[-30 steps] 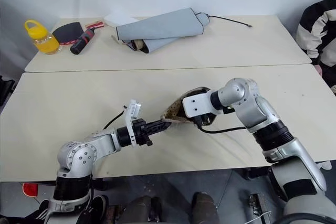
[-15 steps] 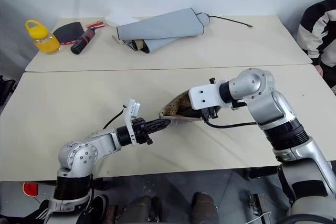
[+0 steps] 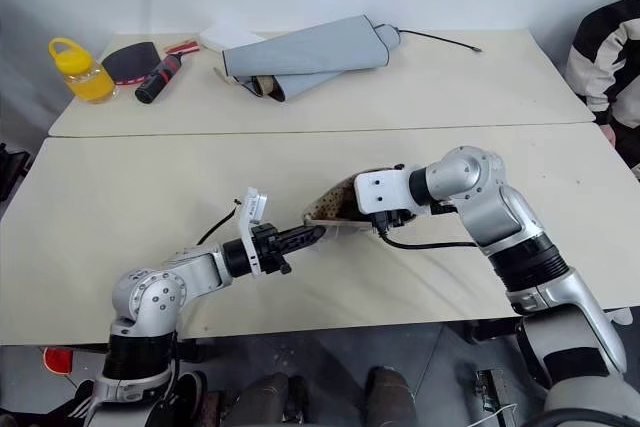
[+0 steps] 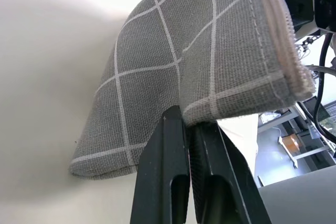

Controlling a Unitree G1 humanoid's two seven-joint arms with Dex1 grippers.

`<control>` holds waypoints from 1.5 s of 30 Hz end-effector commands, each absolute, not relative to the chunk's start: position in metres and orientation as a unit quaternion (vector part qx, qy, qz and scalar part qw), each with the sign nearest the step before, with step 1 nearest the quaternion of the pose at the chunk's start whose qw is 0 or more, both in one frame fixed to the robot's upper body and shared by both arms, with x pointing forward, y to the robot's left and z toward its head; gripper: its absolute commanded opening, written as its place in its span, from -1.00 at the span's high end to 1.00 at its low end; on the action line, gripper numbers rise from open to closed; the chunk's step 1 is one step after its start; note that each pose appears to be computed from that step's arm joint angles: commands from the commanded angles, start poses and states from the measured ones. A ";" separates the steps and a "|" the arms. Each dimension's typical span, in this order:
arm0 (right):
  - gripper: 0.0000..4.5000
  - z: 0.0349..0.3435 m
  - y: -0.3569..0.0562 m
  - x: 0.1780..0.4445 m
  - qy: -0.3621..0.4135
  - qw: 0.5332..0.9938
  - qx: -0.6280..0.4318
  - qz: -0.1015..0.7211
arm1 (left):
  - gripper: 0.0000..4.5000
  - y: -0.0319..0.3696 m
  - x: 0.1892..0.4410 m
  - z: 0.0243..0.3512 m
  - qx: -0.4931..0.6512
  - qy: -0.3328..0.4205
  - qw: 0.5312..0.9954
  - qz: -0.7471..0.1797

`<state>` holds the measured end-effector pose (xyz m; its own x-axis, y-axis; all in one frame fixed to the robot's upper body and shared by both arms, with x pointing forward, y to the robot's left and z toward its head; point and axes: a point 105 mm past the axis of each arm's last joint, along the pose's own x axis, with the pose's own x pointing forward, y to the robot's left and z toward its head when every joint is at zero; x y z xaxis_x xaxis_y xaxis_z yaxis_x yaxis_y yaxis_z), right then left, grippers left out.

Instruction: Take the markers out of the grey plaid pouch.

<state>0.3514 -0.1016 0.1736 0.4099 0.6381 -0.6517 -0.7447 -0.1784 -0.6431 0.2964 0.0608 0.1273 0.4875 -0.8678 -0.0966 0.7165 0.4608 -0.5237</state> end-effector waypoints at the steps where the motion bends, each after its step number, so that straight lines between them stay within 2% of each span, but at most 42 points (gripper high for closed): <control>1: -0.29 0.177 -0.098 0.349 0.031 0.621 -0.568 0.539 | 1.00 0.060 0.295 0.135 -0.217 0.166 0.833 -0.481; 15: -0.29 0.151 -0.096 0.357 0.042 0.612 -0.580 0.536 | 1.00 0.058 0.295 0.134 -0.214 0.167 0.835 -0.479; 18: 0.00 0.151 -0.097 0.352 0.049 0.614 -0.567 0.546 | 1.00 0.059 0.295 0.134 -0.213 0.167 0.837 -0.476; 22: 0.53 0.164 -0.097 0.349 0.036 0.620 -0.564 0.545 | 1.00 0.060 0.296 0.134 -0.215 0.165 0.838 -0.474; 34: 0.53 0.196 -0.103 0.322 0.019 0.620 -0.538 0.570 | 1.00 0.061 0.302 0.136 -0.223 0.158 0.844 -0.461; 42: 0.53 0.168 -0.111 0.317 0.074 0.604 -0.537 0.584 | 1.00 0.051 0.303 0.152 -0.269 0.140 0.826 -0.475; 45: 0.53 0.164 -0.107 0.314 0.072 0.599 -0.534 0.591 | 1.00 0.051 0.303 0.154 -0.275 0.140 0.824 -0.476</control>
<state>0.3261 -0.1164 0.1647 0.3450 0.6210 -0.7038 -0.7987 -0.1996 -0.5677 0.2992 0.0458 0.1325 0.4891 -0.8710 -0.0455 0.6714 0.4092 -0.6178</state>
